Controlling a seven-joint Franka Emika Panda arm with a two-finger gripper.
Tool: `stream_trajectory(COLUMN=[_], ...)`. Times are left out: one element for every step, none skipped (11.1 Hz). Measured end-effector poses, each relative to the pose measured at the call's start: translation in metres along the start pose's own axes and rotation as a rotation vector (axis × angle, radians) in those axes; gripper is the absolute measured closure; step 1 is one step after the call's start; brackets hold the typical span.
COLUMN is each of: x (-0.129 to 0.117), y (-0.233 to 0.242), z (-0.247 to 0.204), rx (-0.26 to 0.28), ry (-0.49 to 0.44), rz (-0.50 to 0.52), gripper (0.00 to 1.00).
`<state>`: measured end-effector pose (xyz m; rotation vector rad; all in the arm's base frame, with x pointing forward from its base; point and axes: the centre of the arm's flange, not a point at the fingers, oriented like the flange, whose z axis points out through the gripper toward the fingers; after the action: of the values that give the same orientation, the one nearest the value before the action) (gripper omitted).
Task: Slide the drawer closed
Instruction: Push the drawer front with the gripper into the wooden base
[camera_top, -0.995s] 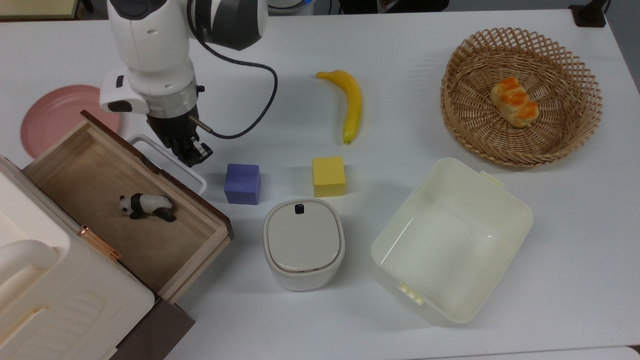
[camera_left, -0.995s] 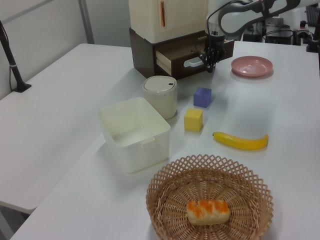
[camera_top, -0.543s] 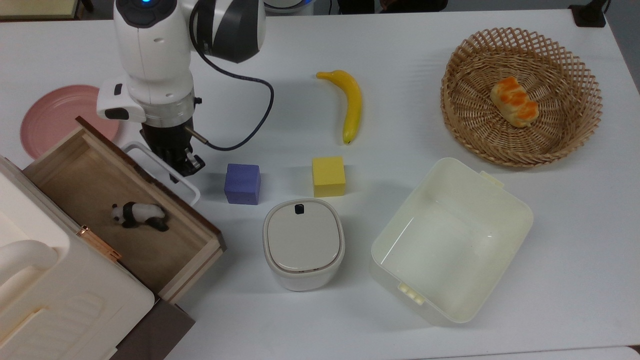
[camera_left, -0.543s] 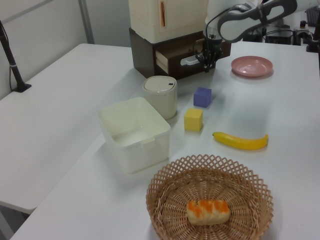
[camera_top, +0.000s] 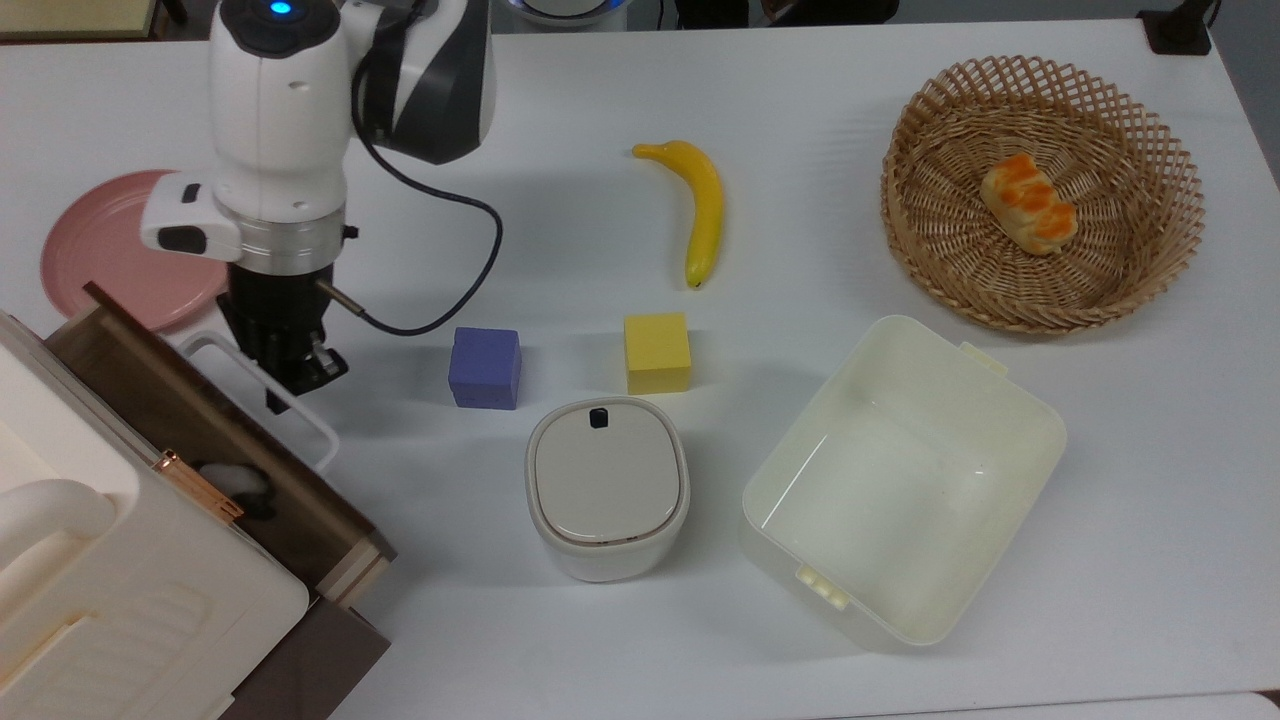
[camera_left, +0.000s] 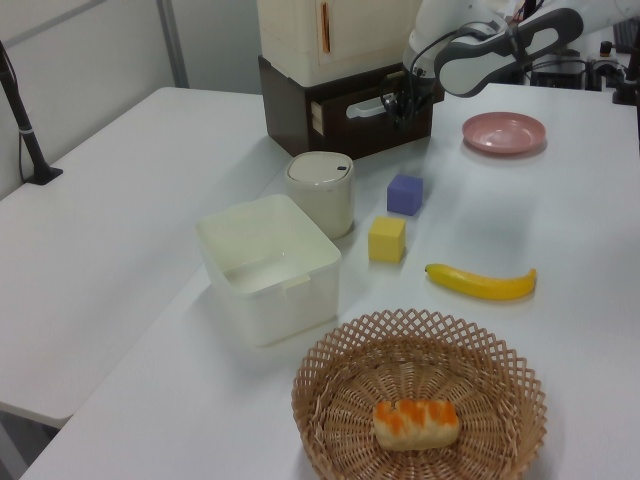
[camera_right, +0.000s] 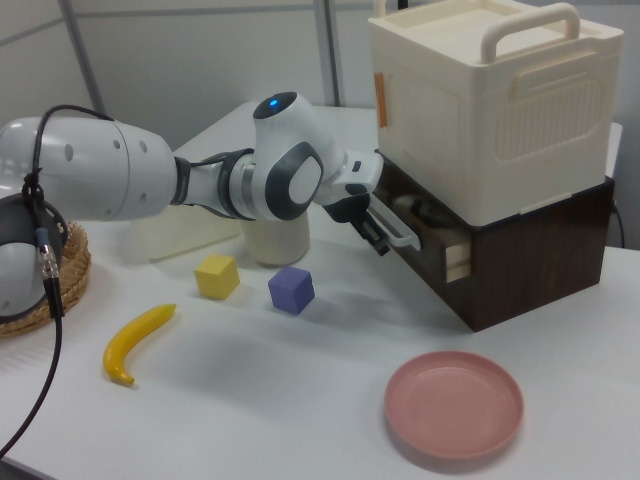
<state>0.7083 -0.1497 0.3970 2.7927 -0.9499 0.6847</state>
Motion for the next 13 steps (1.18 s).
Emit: stream_trajectory(x=[0.007, 0.014, 0.019, 0.021, 0.021, 0.02, 0.02, 0.02, 0.02, 0.021, 0.021, 0.021, 0.021], y=[0.002, 0.003, 0.005, 0.006, 0.006, 0.005, 0.004, 0.005, 0.005, 0.005, 0.004, 0.003, 0.002], z=[0.002, 0.006, 0.012, 0.02, 0.028, 0.033, 0.037, 0.038, 0.038, 0.038, 0.037, 0.036, 0.035], rx=[0.005, 0.011, 0.018, 0.024, 0.03, 0.04, 0.049, 0.052, 0.052, 0.05, 0.045, 0.042, 0.042], ry=[0.024, 0.049, 0.075, 0.093, 0.107, 0.122, 0.136, 0.142, 0.144, 0.146, 0.151, 0.156, 0.157], rz=[0.005, 0.009, 0.011, 0.011, 0.01, 0.008, 0.006, 0.006, 0.006, 0.0, -0.013, -0.023, -0.03], gripper=[0.99, 0.99, 0.99, 0.99, 0.99, 0.99, 0.99, 0.99, 0.99, 0.99, 0.99, 0.99, 0.99])
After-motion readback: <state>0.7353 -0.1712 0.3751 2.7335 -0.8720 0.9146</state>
